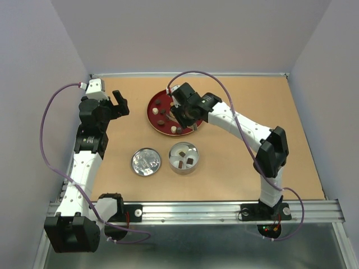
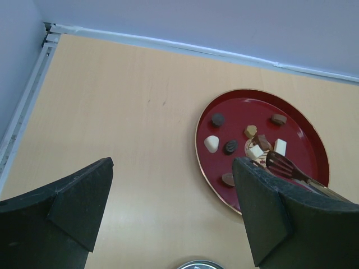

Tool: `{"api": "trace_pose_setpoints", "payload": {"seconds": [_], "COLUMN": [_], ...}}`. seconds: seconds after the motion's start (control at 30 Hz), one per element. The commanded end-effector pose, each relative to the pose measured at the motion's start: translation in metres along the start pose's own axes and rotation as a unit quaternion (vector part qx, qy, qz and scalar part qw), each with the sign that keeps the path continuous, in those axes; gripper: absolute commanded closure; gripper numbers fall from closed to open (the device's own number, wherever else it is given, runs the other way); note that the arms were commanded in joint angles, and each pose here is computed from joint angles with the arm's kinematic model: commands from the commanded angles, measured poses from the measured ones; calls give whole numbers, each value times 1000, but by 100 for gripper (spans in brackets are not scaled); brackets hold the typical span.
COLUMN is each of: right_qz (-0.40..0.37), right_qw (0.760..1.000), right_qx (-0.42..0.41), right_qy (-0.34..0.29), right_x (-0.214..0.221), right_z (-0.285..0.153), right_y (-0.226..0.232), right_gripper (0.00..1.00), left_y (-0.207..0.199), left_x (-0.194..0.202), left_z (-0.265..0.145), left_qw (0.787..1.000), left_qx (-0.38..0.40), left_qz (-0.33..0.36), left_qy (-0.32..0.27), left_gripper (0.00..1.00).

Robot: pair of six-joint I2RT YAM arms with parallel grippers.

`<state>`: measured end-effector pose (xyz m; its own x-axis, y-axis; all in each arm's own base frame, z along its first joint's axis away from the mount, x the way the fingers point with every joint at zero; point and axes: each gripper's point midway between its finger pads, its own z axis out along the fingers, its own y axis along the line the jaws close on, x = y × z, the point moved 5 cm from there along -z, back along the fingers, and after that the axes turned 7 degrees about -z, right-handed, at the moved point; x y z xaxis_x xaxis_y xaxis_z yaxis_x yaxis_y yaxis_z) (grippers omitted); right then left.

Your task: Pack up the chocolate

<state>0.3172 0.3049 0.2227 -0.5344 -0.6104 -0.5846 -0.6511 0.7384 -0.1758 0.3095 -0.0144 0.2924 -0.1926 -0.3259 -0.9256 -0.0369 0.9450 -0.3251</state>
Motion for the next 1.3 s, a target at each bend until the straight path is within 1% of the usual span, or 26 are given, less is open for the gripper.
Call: {"api": "trace_pose_setpoints", "payload": {"seconds": [0.0, 0.53, 0.83, 0.97, 1.2, 1.27], "right_qz": [7, 7, 6, 5, 1, 3], "right_qw": [998, 999, 999, 999, 999, 999], "right_qx": [20, 7, 8, 7, 7, 7], "right_qy": [-58, -41, -37, -36, -33, -35], "right_x": [-32, -31, -30, -29, -26, -26], "right_z": [-3, 31, 39, 39, 37, 34], "right_y": [-9, -8, -11, -10, -11, -12], "right_gripper": [52, 52, 53, 57, 67, 68], "left_y": [-4, -4, -3, -3, -2, -3], "left_x": [-9, -7, -7, -6, -5, -6], "left_z": [-1, 0, 1, 2, 2, 2], "left_qw": [1000, 1000, 1000, 1000, 1000, 1000], "left_qx": [14, 13, 12, 11, 10, 10], "left_qz": [2, 2, 3, 4, 3, 4], "left_qy": [-18, -15, -13, -11, -11, -12], "left_gripper": [1, 1, 1, 1, 1, 1]}}
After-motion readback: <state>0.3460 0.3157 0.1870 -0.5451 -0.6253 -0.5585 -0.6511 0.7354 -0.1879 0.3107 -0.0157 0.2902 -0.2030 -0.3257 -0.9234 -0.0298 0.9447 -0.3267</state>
